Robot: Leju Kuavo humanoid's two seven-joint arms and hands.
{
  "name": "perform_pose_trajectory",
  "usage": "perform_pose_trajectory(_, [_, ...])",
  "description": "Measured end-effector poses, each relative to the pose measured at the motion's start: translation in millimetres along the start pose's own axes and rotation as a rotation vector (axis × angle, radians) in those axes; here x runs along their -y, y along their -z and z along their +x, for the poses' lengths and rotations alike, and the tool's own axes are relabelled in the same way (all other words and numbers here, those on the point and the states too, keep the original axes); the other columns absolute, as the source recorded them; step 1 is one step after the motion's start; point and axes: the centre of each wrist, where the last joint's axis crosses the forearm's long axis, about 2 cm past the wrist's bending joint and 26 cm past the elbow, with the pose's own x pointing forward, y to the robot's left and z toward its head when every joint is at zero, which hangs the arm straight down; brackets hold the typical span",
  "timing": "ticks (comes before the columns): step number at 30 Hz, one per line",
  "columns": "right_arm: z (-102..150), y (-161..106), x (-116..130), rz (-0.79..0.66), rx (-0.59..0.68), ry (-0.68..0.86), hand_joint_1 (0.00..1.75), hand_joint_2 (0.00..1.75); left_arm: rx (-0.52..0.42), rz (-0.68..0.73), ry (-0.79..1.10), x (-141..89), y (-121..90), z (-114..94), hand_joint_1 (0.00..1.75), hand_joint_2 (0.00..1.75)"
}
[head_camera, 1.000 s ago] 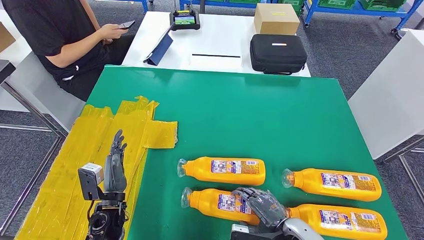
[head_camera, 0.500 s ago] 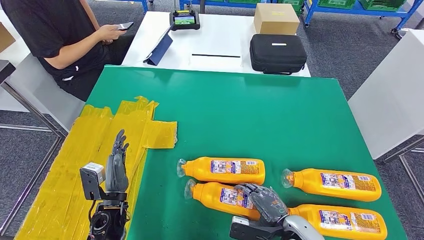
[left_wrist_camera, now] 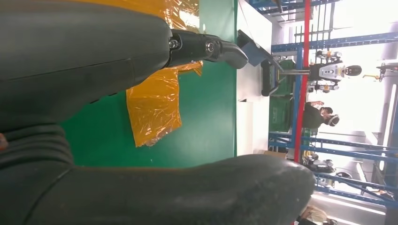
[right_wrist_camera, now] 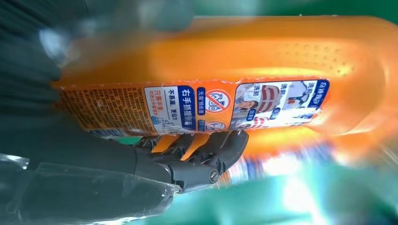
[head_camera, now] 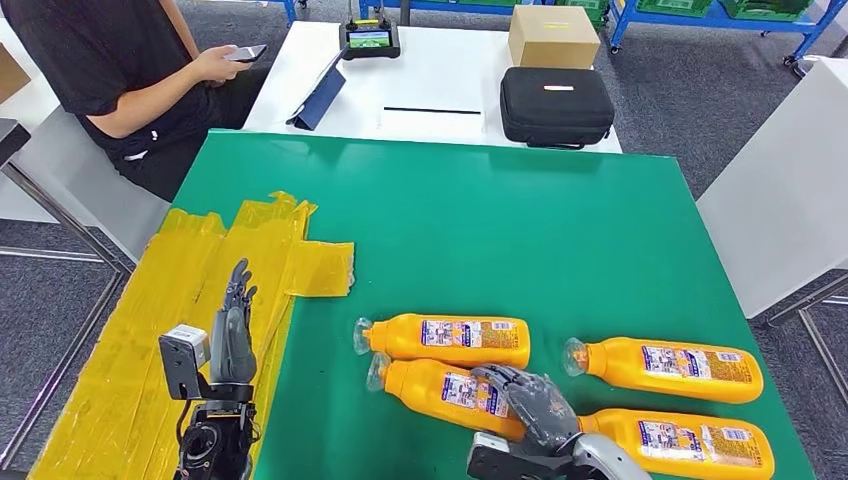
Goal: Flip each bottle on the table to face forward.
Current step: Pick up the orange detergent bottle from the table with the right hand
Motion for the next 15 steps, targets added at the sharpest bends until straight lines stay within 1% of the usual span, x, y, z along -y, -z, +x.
perform_pose_trajectory(3, [10, 2, 20, -0.187, 0.184, 0.154, 1.75, 1.75, 0.004, 0.0, -0.002, 0, 1, 0, 0.0, 0.0])
perform_pose_trajectory(6, [17, 2, 36, -0.309, 0.302, 0.253, 1.75, 1.75, 0.014, 0.001, -0.004, 0, 2, 0, 0.0, 0.0])
perform_pose_trajectory(10, [27, 10, 44, -0.379, 0.427, 0.335, 1.75, 1.75, 0.025, -0.008, -0.007, 1, 8, -2, 0.0, 0.0])
perform_pose_trajectory(15, [40, 20, 50, -0.405, 0.538, 0.38, 1.75, 1.75, 0.028, -0.015, -0.006, 3, 14, -3, 0.0, 0.0])
